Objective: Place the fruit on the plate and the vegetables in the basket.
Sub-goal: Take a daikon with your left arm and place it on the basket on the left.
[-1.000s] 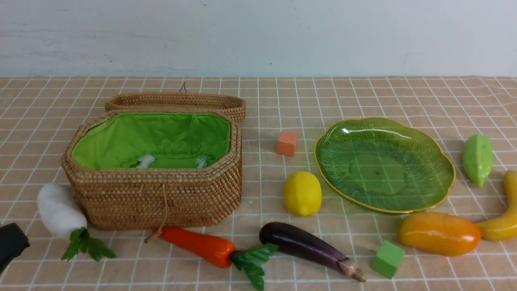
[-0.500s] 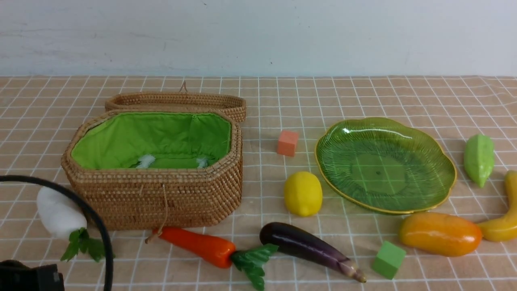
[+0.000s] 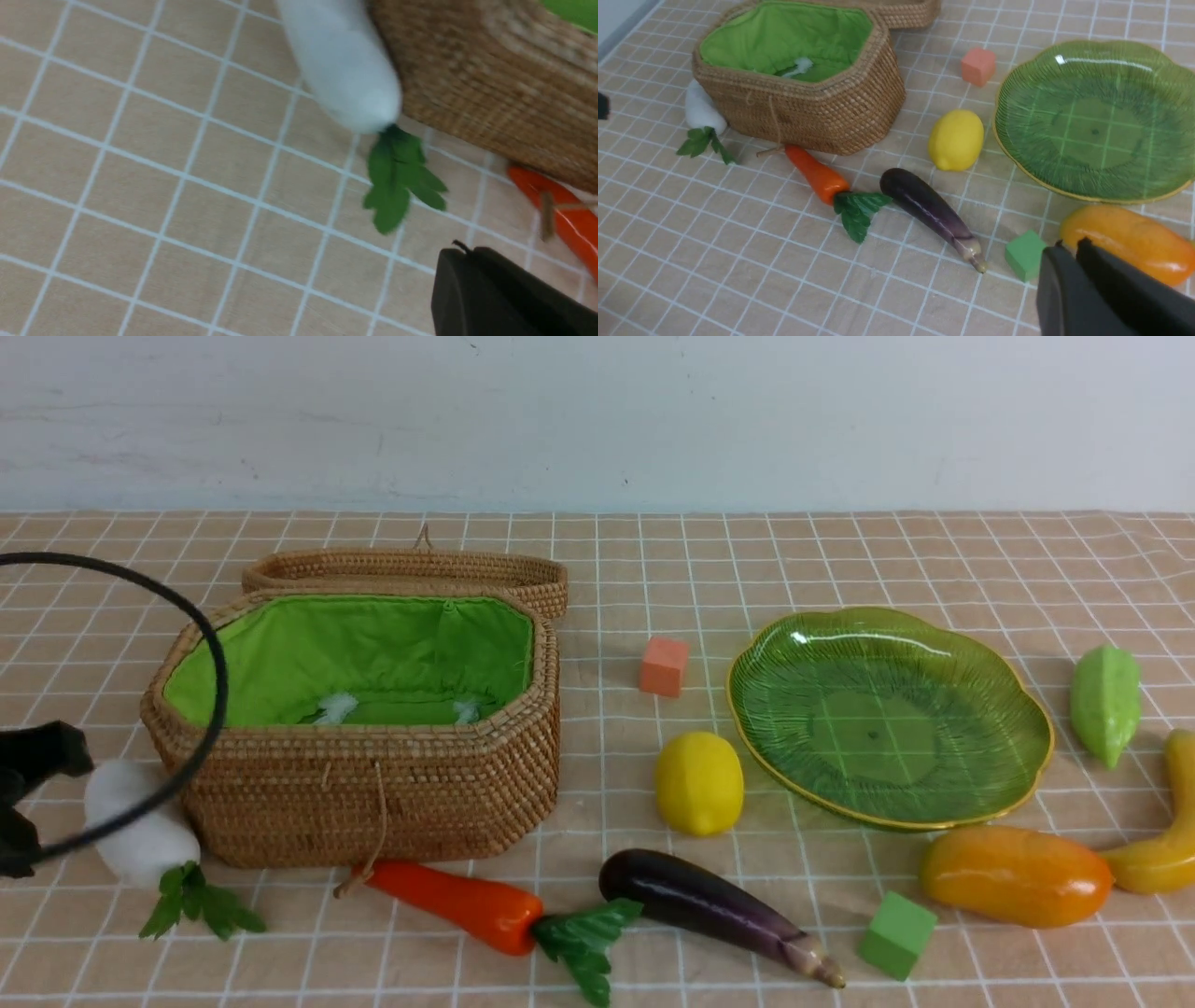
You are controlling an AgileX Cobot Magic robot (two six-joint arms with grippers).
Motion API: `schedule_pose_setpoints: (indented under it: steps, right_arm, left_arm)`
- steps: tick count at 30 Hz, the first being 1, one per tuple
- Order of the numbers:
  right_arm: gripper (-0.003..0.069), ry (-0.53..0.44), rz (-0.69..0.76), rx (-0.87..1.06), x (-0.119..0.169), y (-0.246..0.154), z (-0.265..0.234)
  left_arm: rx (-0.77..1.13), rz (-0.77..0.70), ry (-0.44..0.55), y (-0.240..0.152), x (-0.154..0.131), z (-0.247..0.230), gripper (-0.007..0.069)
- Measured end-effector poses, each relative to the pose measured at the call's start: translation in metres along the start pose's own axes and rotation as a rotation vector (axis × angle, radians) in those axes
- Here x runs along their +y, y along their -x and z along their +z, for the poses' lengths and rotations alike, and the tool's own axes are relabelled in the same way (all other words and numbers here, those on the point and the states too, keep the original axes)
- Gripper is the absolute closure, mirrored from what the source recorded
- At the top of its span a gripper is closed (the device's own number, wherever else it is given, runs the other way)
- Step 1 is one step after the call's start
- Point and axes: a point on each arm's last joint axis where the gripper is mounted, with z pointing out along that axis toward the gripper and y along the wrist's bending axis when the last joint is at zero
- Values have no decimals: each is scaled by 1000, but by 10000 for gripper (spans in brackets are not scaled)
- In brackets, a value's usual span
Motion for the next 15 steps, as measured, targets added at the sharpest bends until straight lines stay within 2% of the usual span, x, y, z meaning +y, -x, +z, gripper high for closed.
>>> schedule_pose_setpoints:
  steps: [2,8,12,13,14,15]
  right_arm:
    - [608,34,-55,7,3,0,-1]
    - [606,36,-101,18,3,-1,-1]
    - [606,14,-116,24,1,-1,-1]
    - [606,14,-116,24,1,-1,-1]
    - [604,14,-116,24,1,-1,-1]
    - [604,14,-116,24,1,-1,-1]
  left_arm:
    - [15,-85,15,12,13,17,638]
    - [-39,-137,-6,28,16,46,615]
    - [-61,-135,0,36,18,74,470]
    - [-61,-135,1,37,18,76,461]
    - [-53,-142,8,38,19,90,376]
    - [-51,-145,9,38,20,93,354]
